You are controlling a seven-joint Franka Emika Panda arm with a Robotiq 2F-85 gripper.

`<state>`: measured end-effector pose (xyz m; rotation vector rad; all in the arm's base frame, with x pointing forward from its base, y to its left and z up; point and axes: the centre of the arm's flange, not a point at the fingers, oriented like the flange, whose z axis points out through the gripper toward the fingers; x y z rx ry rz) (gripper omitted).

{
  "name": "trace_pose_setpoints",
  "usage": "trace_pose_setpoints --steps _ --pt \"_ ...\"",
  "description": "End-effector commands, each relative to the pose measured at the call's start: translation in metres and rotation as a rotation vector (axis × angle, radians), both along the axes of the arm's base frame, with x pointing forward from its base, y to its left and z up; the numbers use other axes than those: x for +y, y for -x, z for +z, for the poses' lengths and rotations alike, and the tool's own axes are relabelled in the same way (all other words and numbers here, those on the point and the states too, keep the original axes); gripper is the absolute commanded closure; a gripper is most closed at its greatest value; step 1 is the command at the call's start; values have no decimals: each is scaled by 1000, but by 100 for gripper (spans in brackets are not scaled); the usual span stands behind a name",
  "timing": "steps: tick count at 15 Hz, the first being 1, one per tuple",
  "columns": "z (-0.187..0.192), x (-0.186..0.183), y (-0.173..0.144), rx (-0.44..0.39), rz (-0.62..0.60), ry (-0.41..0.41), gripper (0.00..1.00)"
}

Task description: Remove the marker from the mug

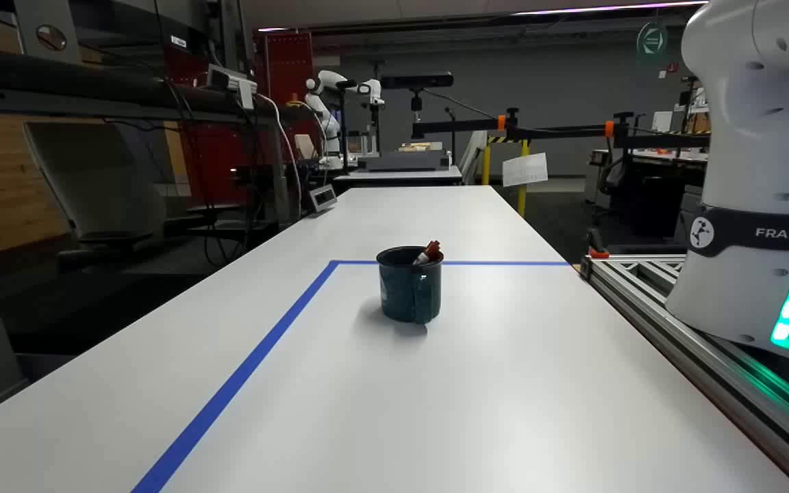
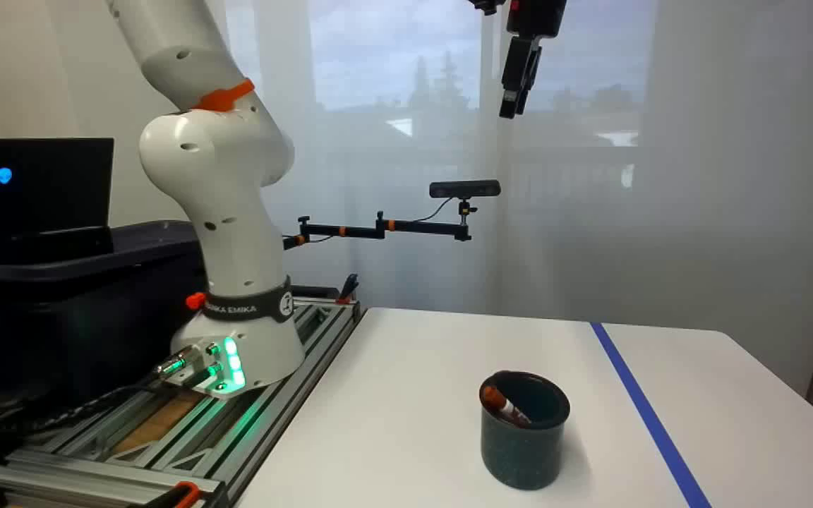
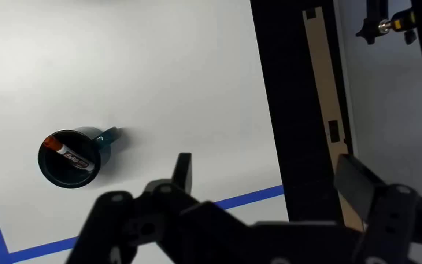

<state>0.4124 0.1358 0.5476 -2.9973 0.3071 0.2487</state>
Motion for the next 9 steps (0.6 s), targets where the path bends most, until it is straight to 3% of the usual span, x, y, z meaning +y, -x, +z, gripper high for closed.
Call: trace_pose_setpoints --steps 1,9 --pt "0 0 0 0 0 0 0" --pt "-6 -9 -4 9 -25 21 0"
